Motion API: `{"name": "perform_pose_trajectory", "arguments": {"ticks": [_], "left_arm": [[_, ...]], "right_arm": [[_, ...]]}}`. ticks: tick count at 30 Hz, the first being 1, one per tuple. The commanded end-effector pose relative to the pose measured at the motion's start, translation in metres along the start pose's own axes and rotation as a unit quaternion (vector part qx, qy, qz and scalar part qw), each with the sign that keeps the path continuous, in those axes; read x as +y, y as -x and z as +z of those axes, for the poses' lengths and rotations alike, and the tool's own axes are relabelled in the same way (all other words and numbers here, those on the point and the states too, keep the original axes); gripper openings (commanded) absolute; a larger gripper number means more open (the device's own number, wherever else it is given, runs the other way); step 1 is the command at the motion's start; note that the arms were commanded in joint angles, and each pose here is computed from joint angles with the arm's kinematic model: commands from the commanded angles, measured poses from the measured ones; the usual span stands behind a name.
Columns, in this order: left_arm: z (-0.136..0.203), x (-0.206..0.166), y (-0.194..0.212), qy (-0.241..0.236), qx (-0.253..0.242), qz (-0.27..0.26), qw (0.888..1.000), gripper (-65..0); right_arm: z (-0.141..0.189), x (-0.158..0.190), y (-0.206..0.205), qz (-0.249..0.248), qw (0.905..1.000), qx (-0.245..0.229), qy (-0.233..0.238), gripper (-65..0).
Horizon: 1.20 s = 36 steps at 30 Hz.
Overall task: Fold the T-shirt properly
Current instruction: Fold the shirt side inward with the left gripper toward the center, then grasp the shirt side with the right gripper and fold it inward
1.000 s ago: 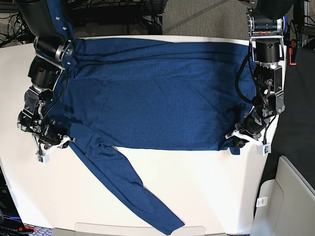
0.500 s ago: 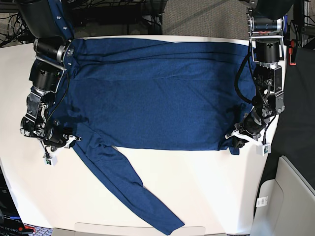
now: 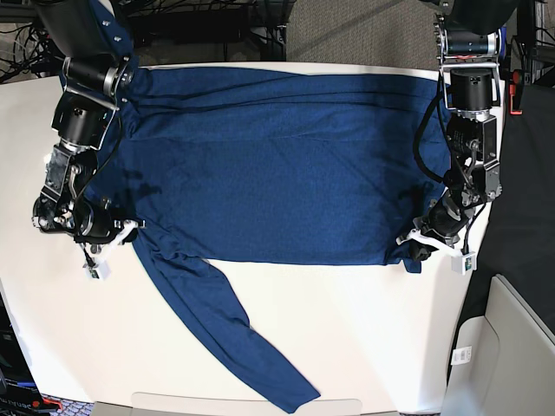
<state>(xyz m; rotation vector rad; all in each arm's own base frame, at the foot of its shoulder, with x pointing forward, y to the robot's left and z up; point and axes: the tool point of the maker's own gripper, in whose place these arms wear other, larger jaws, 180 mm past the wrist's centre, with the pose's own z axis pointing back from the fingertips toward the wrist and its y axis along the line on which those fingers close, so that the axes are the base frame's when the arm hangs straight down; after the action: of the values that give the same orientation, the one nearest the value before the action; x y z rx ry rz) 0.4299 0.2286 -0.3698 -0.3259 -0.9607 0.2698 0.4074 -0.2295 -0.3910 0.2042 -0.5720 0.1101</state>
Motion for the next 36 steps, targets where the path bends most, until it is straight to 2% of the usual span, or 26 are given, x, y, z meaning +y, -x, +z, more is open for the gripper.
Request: {"name": "perform_pose_trajectory", "arguments": {"ticks": [1,6,10,14,19,23,26,30,36], "left_arm": [[0.003,-0.003,-0.023,0.007,-0.031,-0.006,0.999,-64.9],[0.009,-0.006,-0.021,0.012,-0.035,-0.013,0.999,-64.9],[0.017,-0.012,-0.018,0.019,-0.04,-0.024,0.999,-64.9],[0.032,-0.014,-0.017,0.023,-0.048,-0.047,0.998,-64.9],[0.052,-0.011,-0.012,0.022,-0.049,-0.076,0.996,-64.9],[0.072,0.006,-0.012,0.003,-0.058,-0.068,0.996,-64.9],[0.085,0.019,-0.012,-0.015,-0.051,-0.062,0.997,-64.9],[0.102,0.028,-0.011,-0.028,-0.05,-0.063,0.996,-64.9],[0.113,0.031,0.005,-0.034,-0.036,-0.067,0.997,-64.9]], "right_arm": [[0.013,0.0,-0.021,0.01,0.9993,-0.035,-0.003,-63.9],[0.043,0.009,-0.024,0.025,0.9958,-0.084,-0.028,-63.9],[0.059,0.015,-0.017,0.016,0.9915,-0.114,-0.061,-64.0],[0.075,0.002,-0.001,-0.028,0.9864,-0.139,-0.083,-64.0],[0.095,-0.017,0.026,-0.082,0.9805,-0.144,-0.106,-64.0],[0.109,-0.025,0.041,-0.099,0.9767,-0.148,-0.12,-64.0],[0.121,-0.027,0.046,-0.087,0.9776,-0.149,-0.121,-64.0],[0.137,-0.026,0.049,-0.04,0.9814,-0.153,-0.109,-64.0],[0.157,-0.038,0.055,-0.044,0.9813,-0.162,-0.094,-64.0]]}}
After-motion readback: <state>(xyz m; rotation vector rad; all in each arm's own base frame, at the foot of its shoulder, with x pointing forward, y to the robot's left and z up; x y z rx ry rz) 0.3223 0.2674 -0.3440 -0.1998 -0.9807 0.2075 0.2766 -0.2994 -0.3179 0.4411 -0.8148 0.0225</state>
